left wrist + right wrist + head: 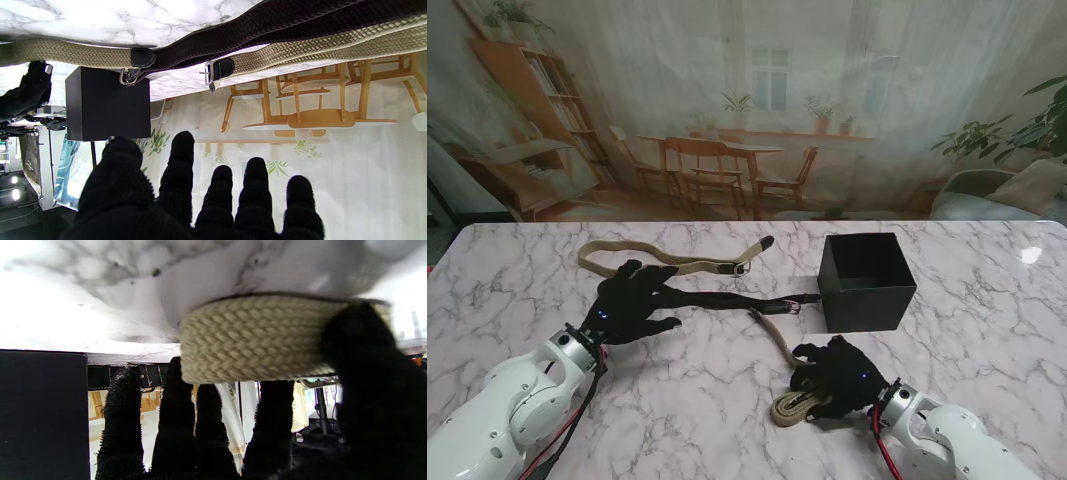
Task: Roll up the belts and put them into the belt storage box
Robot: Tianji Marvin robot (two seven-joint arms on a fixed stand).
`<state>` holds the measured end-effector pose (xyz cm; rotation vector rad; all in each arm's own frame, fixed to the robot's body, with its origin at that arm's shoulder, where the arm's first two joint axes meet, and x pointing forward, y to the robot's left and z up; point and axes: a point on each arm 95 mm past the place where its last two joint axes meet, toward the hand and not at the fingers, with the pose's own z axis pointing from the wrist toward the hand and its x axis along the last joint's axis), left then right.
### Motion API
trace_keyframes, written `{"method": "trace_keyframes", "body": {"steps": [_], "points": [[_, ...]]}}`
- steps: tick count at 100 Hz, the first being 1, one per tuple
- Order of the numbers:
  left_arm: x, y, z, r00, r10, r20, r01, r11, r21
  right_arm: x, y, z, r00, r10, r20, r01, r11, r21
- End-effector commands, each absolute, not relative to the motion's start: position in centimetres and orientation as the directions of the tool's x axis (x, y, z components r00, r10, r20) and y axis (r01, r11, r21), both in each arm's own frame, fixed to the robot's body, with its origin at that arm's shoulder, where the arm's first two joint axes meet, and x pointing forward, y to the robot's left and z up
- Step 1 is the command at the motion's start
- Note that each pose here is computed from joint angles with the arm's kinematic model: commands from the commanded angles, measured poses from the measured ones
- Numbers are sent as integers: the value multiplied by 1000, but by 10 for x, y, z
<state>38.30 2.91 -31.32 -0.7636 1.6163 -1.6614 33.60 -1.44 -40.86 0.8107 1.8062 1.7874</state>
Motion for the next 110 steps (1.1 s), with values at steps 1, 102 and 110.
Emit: {"method": "trace_keyframes", "body": {"steps": [1,102,110], "points": [[383,28,-315,-594,-803,-51,63,16,-998,331,-17,-415,-702,706,97,105,-33,994],[382,30,-314,-589,-806,-56,76,13,-997,314,-31,-392,-653,757,14,33,10,999],[382,31,-314,-589,-807,-55,77,13,-997,311,-32,-390,-629,777,-17,28,44,999]]}}
